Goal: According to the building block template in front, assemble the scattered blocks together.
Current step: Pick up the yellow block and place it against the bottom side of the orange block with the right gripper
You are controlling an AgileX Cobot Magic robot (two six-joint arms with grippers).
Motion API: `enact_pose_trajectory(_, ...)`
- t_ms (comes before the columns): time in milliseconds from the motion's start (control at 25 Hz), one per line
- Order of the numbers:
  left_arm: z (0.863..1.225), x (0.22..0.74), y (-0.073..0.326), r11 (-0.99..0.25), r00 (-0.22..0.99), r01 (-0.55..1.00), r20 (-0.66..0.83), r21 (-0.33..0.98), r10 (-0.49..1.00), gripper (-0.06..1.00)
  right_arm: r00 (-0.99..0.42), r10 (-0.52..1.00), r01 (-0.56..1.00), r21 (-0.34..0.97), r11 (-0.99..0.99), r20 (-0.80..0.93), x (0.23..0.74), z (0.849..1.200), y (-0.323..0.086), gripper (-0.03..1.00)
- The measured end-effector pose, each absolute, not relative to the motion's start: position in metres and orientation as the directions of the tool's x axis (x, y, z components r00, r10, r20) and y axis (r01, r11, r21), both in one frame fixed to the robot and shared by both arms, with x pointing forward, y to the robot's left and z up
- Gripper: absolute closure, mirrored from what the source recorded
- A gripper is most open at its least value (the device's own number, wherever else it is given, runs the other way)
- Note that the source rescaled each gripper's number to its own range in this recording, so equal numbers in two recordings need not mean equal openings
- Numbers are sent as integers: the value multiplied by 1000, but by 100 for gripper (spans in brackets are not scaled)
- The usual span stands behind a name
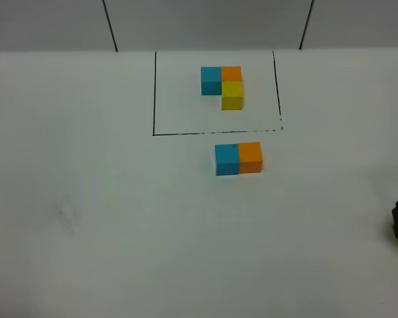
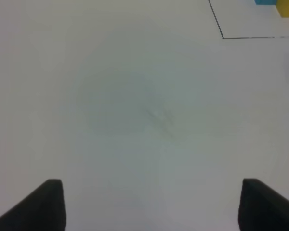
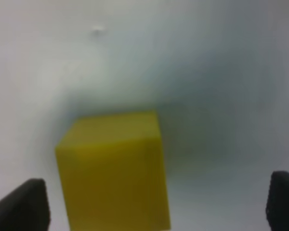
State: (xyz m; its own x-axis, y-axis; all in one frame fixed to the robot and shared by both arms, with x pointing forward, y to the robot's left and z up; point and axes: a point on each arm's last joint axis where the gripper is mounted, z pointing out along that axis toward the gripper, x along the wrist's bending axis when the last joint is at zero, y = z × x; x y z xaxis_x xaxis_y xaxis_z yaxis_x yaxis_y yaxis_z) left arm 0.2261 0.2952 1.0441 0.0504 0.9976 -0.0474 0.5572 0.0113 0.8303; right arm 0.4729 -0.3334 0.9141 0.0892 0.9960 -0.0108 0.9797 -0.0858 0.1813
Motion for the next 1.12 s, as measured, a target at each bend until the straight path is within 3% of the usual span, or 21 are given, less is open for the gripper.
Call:
enact_pose_trajectory(360,1044,226,295,11,50,557,-47,830,998,34,103,995,985,136,-103,6,473,902,-332,41)
enact_pose_trajectory(480,1044,226,295,11,50,557,-47,830,998,34,105,994,986,130,-105,7,473,901,-332,59)
enact_pose_trajectory(600,1044,226,295,11,50,557,-47,830,998,34,108,994,986,126,-108,9,473,900,-332,95)
enact_pose_trajectory(840,1044,226,295,11,50,557,-47,830,998,34,149,988,985,84,-152,37,470,905,-319,95)
enact_pose_trajectory(1120,1044,226,295,11,50,557,-47,830,998,34,179,981,963,192,-190,74,476,943,-249,95)
